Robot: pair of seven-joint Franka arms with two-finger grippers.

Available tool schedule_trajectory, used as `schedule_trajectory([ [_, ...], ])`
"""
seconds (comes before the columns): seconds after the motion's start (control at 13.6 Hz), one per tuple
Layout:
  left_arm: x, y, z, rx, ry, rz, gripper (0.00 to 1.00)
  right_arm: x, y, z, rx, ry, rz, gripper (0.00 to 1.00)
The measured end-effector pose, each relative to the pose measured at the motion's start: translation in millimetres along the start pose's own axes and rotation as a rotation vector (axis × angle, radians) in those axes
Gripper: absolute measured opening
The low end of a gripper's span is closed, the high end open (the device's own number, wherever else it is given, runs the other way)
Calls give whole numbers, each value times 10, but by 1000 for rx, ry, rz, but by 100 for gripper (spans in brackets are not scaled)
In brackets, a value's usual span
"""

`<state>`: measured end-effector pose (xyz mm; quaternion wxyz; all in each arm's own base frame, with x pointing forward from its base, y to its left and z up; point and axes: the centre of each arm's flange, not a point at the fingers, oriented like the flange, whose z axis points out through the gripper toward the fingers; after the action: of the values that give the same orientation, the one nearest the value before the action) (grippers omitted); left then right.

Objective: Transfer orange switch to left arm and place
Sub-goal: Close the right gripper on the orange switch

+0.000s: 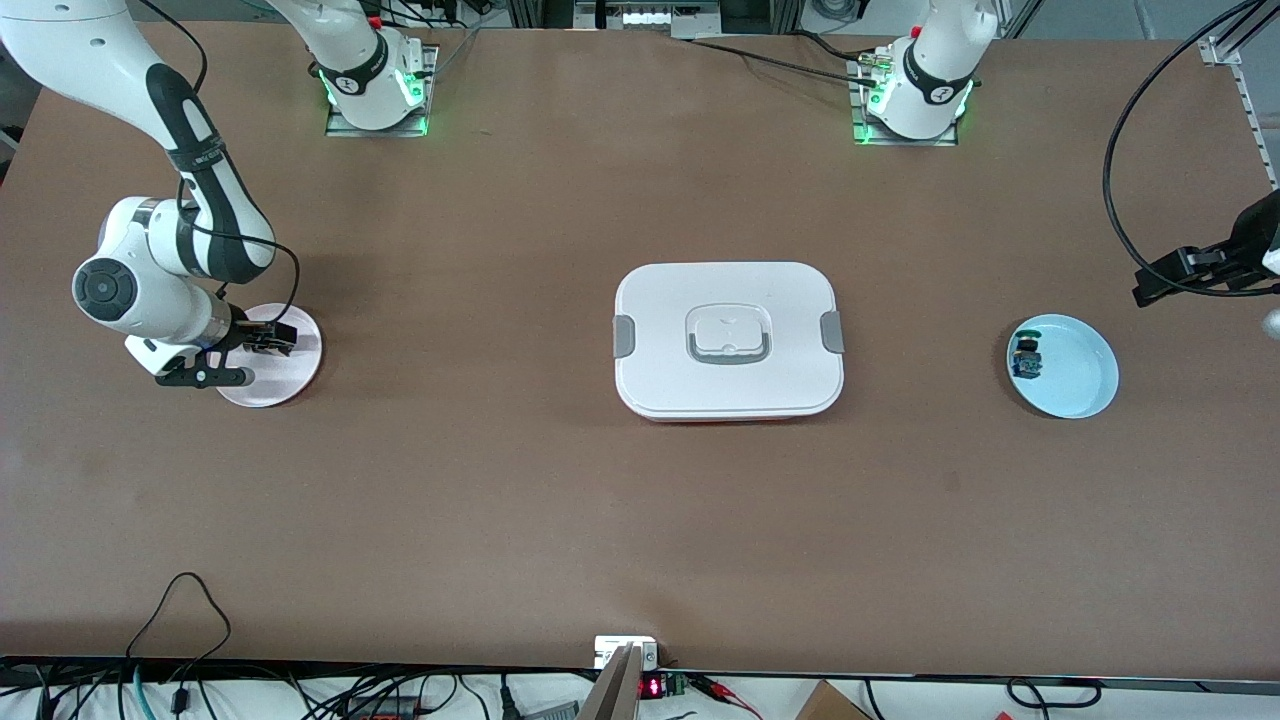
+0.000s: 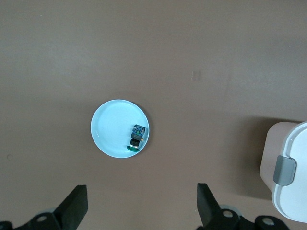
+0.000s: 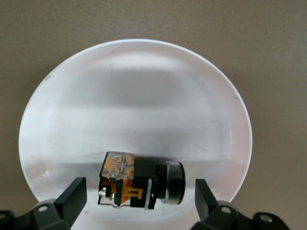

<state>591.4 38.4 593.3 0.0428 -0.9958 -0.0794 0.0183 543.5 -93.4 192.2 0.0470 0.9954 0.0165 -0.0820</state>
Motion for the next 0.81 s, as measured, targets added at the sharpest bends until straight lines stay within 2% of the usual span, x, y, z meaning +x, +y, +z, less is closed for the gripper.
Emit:
schedule_trajectory([
  [0.81, 0, 0, 0, 0, 0, 0, 100, -4, -29, 129, 3, -3, -7, 100],
])
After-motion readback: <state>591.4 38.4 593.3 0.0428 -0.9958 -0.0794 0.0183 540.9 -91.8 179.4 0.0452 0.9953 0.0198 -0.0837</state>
